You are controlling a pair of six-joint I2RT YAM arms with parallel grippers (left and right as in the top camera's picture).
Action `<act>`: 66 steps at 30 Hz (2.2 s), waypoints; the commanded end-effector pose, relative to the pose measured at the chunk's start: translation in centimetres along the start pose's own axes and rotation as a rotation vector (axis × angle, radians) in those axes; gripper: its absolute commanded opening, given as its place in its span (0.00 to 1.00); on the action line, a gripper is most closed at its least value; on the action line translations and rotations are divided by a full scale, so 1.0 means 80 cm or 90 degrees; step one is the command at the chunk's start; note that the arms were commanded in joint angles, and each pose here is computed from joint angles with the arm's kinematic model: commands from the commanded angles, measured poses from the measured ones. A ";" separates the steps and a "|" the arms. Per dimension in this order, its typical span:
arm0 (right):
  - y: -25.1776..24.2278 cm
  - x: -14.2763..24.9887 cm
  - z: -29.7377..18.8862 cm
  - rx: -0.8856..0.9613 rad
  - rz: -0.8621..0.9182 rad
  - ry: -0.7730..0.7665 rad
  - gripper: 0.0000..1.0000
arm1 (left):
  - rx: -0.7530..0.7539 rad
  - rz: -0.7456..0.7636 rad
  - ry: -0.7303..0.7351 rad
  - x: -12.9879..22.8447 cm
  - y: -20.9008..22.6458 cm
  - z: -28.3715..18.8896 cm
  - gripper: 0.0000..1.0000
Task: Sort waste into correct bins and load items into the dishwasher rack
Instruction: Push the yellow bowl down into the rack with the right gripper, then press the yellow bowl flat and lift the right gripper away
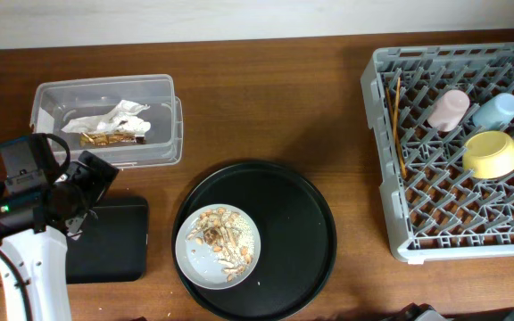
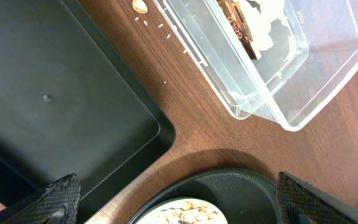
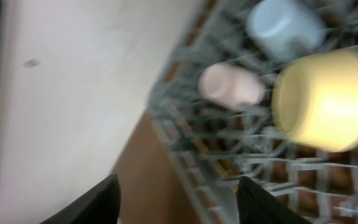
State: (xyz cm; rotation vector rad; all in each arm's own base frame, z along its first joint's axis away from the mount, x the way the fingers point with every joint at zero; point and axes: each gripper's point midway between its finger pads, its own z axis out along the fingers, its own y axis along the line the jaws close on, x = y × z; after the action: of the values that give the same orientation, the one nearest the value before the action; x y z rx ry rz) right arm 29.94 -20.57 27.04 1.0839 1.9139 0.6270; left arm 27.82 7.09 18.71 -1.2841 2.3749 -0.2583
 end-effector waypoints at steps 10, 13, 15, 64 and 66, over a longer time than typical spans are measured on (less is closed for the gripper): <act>-0.071 0.013 0.155 0.133 -0.049 0.073 0.04 | 0.002 -0.011 0.001 -0.001 0.000 0.000 0.99; -0.091 0.018 0.169 0.204 -0.066 0.068 0.04 | 0.002 -0.011 0.001 -0.001 0.000 0.000 0.99; -0.105 0.019 0.169 0.256 -0.074 0.060 0.04 | 0.002 -0.011 0.001 -0.001 0.000 0.000 0.99; -0.086 -0.032 0.115 0.315 -0.044 0.025 0.04 | 0.002 -0.011 0.001 -0.001 0.000 0.000 0.99; -0.080 -0.022 0.120 0.309 -0.047 0.042 0.04 | 0.002 -0.011 0.001 -0.001 0.000 0.000 0.99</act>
State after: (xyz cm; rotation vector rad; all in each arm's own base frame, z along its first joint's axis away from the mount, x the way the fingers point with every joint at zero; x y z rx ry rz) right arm 34.21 -26.95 17.27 1.3548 2.1986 0.0311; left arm 27.82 7.09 18.71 -1.2841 2.3749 -0.2583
